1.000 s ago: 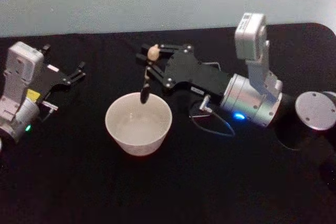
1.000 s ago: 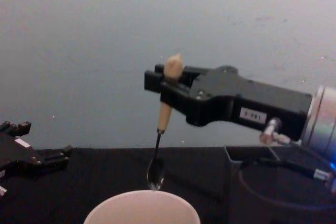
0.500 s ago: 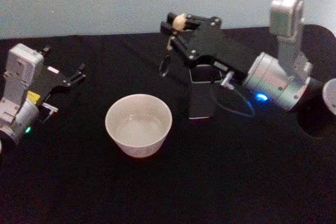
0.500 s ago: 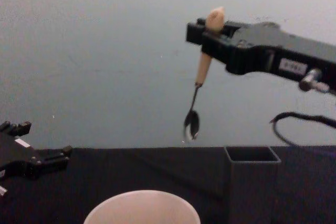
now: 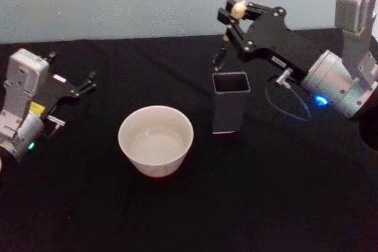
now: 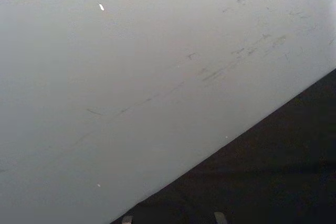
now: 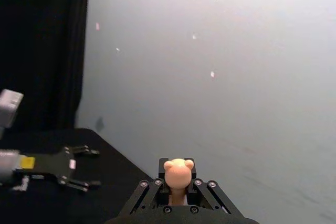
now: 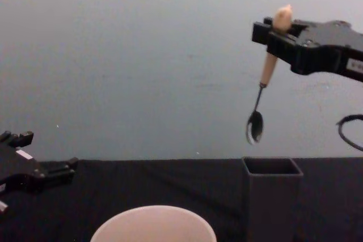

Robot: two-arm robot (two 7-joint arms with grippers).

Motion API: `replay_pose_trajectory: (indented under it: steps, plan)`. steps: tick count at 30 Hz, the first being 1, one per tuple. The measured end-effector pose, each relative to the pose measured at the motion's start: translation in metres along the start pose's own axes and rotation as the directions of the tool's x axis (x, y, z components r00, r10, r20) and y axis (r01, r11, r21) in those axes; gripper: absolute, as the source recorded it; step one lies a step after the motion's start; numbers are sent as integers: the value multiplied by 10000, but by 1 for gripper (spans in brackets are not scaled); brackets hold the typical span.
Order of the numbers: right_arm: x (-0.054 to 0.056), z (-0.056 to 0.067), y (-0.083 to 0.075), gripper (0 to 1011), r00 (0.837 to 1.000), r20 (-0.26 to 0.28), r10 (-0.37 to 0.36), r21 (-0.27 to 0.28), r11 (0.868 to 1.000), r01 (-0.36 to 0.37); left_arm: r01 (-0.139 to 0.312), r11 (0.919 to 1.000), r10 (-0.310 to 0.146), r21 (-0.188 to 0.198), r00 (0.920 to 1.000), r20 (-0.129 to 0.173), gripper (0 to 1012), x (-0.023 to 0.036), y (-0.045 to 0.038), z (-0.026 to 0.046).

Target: Pick up the stirring spoon with one hand, stir inside the cup, then place it back in its original position.

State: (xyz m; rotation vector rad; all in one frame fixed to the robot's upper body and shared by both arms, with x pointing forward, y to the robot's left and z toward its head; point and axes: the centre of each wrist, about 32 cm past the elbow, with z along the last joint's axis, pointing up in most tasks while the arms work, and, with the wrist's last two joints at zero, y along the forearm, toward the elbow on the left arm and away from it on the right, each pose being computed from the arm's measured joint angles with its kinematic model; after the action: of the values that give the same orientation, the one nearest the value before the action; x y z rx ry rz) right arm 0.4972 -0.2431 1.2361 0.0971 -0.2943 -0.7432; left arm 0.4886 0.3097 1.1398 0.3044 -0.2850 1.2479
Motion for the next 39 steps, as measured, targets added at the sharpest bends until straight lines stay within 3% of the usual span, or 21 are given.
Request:
replay_pose_trajectory:
  steps: [12,24,39]
  plan:
    - [15,-139,-101,168,9988,-121,-483,-658,9967,474,0,10000,0,0,10000,1,1001,0,0,0]
    - [-7,-170,-109,168,9985,-350,-429,-641,9971,406,0,10000,0,0,10000,0,1001,0,0,0]
    - [-102,-276,-150,168,9958,-802,-447,-1082,9935,359,0,10000,0,0,10000,0,1002,0,0,0]
